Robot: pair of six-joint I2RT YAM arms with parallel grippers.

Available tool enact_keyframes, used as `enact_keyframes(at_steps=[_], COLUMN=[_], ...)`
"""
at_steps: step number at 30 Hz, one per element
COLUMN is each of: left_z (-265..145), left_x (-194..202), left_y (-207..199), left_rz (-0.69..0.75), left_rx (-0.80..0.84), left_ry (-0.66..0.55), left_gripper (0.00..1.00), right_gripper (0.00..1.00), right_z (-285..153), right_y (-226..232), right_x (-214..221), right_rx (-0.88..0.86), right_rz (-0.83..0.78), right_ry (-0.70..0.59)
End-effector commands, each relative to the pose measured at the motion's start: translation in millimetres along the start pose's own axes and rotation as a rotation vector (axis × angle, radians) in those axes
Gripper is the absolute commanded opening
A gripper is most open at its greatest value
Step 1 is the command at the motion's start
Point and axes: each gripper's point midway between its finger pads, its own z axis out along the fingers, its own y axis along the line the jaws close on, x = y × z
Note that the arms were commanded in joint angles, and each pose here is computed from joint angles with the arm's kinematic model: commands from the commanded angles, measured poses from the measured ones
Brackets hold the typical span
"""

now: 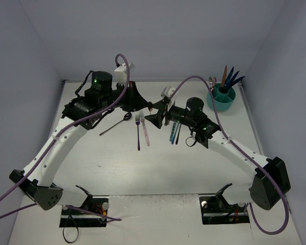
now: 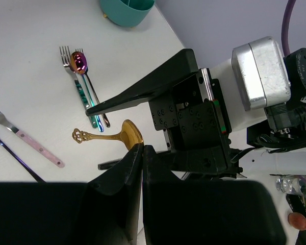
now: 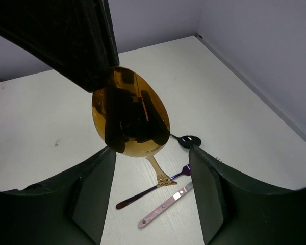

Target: Sort the eating utensils into containers

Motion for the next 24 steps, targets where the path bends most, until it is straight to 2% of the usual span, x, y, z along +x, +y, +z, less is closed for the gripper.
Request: enact_keyframes(at_steps=[1,2,5,8,10,16,19,21,24], left_z=[-13,-13,-10,-8,-8,-8,-8,-13,-22], left_x=[-12,-11,-9,-8,-8,-10,-12,-18,-23], left_y=[-23,-23,-22,-19,-16,4,20,34,56], left_rz=[0.027,0.027,0.026,0.024,0.024,0.055,0.067,0.085,0.13], left_rx=[0.079,0.08,0.078,0.072,0.06,-0.041,-0.112,-0.185,-0.31], left_ry=[-0.051,-0.049,-0.041,-0.034,-0.034,-0.048,-0.066,-0.099,-0.142], left_gripper=[0.0,0.0,0.0,0.0,0.0,0.0,0.2,0.39,0.49], right_gripper=[0.45,0.42,0.19,0.05,0.0,0.0,0.0,0.0,0.0], right_z=[1,0,-4,-7,-10,-28,-38,-48,-67], right_y=[-3,-3,-4,-7,-10,-28,-41,-56,-88], right_x=[-53,-54,-56,-54,-50,-41,-34,-28,-15], right_rx=[-0.013,-0.013,0.002,0.016,0.03,0.101,0.154,0.217,0.382], right_rz=[-0.09,-0.092,-0.093,-0.09,-0.085,-0.054,-0.037,-0.018,0.005], right_ry=[-0.141,-0.143,-0.148,-0.145,-0.14,-0.128,-0.116,-0.102,-0.045])
